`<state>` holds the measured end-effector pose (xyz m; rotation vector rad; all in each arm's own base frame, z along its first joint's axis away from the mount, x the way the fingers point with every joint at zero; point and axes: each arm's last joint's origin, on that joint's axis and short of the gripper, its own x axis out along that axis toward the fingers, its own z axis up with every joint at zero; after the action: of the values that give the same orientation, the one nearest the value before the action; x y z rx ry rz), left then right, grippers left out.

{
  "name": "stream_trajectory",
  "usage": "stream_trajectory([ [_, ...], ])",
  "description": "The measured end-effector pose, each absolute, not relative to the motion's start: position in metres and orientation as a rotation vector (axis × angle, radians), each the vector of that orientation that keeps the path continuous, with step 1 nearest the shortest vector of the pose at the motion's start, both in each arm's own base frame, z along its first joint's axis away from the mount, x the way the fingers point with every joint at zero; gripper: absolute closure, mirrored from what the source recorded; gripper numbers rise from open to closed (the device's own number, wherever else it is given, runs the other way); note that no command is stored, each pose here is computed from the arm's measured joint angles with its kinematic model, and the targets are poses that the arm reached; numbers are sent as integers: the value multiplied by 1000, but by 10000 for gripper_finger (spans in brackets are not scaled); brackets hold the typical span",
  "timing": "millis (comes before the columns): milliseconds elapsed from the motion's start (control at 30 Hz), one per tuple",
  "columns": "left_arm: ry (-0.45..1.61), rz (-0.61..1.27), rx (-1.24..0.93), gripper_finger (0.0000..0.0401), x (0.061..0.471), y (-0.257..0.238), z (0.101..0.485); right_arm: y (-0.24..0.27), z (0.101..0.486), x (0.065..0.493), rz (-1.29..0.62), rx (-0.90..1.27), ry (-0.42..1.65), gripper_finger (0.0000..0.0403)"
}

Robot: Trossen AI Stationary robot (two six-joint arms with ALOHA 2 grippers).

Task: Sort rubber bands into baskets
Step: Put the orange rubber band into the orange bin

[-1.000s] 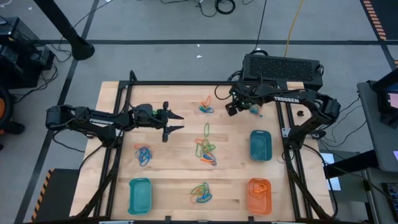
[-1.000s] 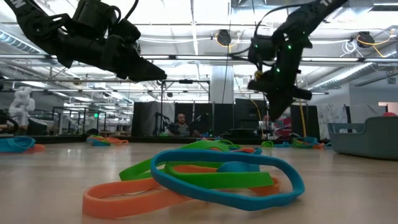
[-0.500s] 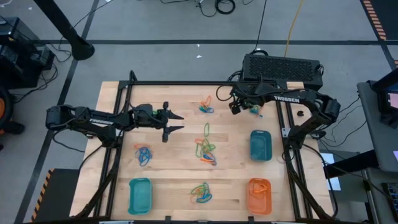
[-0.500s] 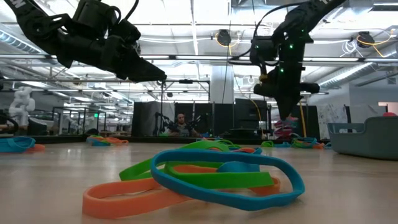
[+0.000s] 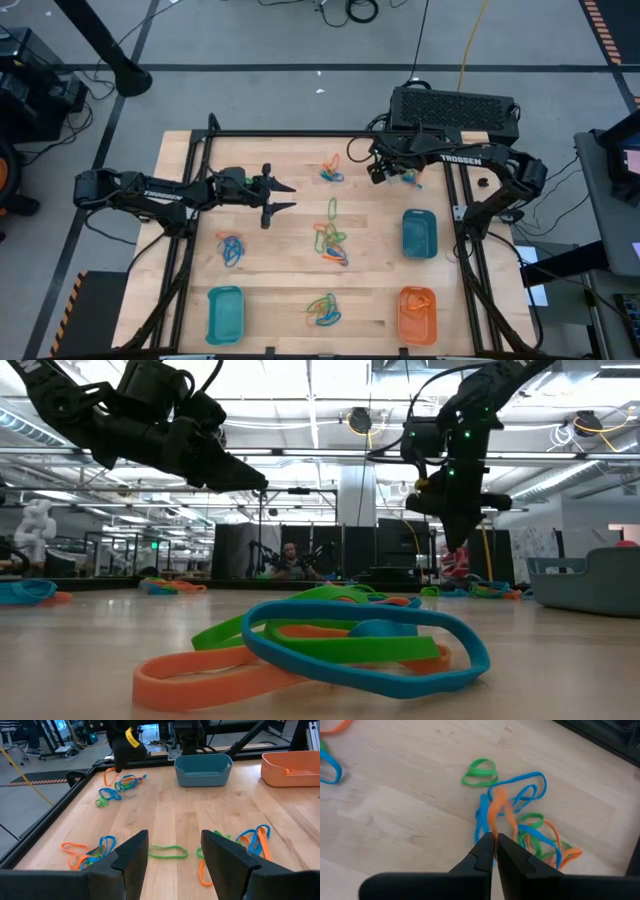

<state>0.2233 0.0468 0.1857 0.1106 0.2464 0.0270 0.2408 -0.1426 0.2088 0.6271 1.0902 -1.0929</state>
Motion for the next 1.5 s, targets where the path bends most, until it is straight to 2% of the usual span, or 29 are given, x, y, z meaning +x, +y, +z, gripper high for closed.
stream_trajectory([
  [367,246,27,111,210,223,47,186,-142,209,242,-1035,643,1105,402],
  [733,246,27,111,210,223,47,186,-119,221,270,-728,722,1029,403],
  [1100,192,-119,101,210,226,36,191,-34,278,313,-410,629,965,403],
  [1333,161,-252,92,210,233,18,201,27,301,311,-283,656,1043,403],
  [1500,139,-314,105,210,239,4,211,73,302,301,-195,685,1124,402],
])
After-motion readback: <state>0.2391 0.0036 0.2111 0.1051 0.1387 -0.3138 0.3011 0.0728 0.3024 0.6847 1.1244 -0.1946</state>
